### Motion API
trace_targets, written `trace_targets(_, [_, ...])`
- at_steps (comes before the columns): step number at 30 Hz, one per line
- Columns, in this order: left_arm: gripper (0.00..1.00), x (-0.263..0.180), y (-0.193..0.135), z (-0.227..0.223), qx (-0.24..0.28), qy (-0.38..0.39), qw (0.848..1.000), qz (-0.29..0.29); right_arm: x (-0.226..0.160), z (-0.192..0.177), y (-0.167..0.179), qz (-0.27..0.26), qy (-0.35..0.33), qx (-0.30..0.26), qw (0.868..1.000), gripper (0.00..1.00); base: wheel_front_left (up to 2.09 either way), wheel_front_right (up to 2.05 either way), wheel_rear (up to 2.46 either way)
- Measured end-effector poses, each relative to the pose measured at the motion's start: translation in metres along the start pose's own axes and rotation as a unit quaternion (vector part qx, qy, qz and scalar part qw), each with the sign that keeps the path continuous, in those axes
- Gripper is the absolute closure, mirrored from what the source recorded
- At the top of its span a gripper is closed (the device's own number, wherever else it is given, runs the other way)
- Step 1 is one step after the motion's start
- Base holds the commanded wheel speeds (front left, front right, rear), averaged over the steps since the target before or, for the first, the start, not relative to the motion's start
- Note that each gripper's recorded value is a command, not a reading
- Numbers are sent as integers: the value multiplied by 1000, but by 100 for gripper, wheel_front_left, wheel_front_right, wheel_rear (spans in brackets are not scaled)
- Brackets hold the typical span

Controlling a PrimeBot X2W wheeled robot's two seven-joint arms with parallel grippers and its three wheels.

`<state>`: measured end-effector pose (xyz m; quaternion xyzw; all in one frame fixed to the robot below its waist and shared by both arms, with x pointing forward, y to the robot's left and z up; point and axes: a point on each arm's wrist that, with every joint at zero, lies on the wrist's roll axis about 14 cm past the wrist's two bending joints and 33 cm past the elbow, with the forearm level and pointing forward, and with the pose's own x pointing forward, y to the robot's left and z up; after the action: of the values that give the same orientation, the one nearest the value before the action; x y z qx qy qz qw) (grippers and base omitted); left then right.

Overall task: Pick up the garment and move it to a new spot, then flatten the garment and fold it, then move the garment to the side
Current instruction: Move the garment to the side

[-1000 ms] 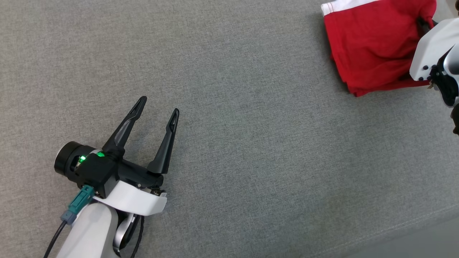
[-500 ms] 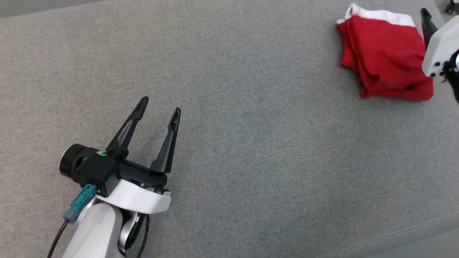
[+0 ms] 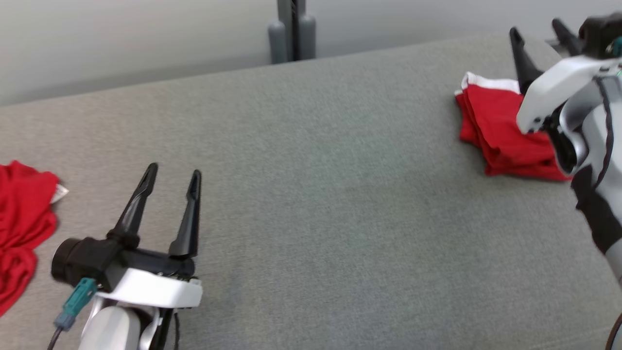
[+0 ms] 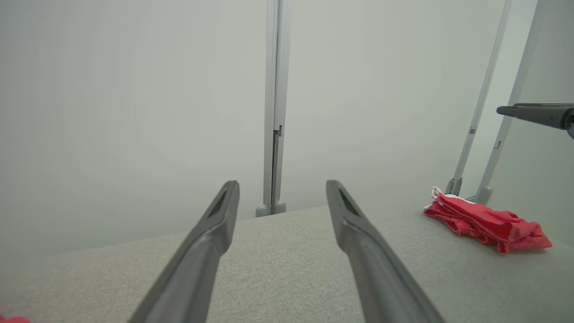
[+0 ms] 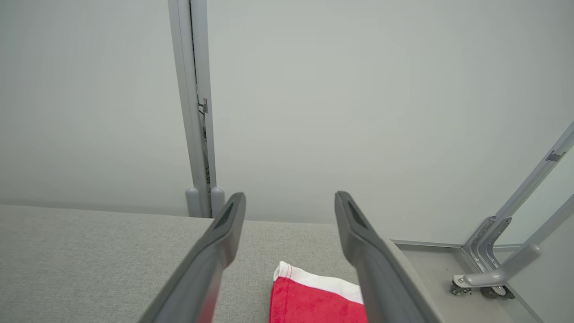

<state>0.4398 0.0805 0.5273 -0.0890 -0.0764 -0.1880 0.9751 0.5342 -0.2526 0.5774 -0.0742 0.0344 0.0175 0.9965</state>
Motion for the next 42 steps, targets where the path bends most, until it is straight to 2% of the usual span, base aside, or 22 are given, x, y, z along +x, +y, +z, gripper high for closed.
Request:
trace_targets(9, [0, -56, 46, 32, 35, -20, 994, 104, -39, -8, 54, 58, -47, 75, 994, 0, 0, 0, 0])
trace_targets(16, [0, -87, 57, 48, 43, -36, 988, 142, -70, -30, 82, 83, -56, 115, 988, 0, 0, 0, 0])
trace_targets(23, [0, -108, 60, 40, 40, -24, 986, 160, -107, -51, 106, 87, -64, 167, 980, 0, 0, 0, 0])
trace_targets(32, [0, -115, 55, 32, 41, -10, 986, 159, -148, -45, 111, 68, -104, 169, 978, 0, 0, 0, 0])
trace_targets(42, [0, -114, 54, 29, 44, -6, 986, 161, -155, -40, 115, 66, -115, 152, 979, 0, 0, 0, 0])
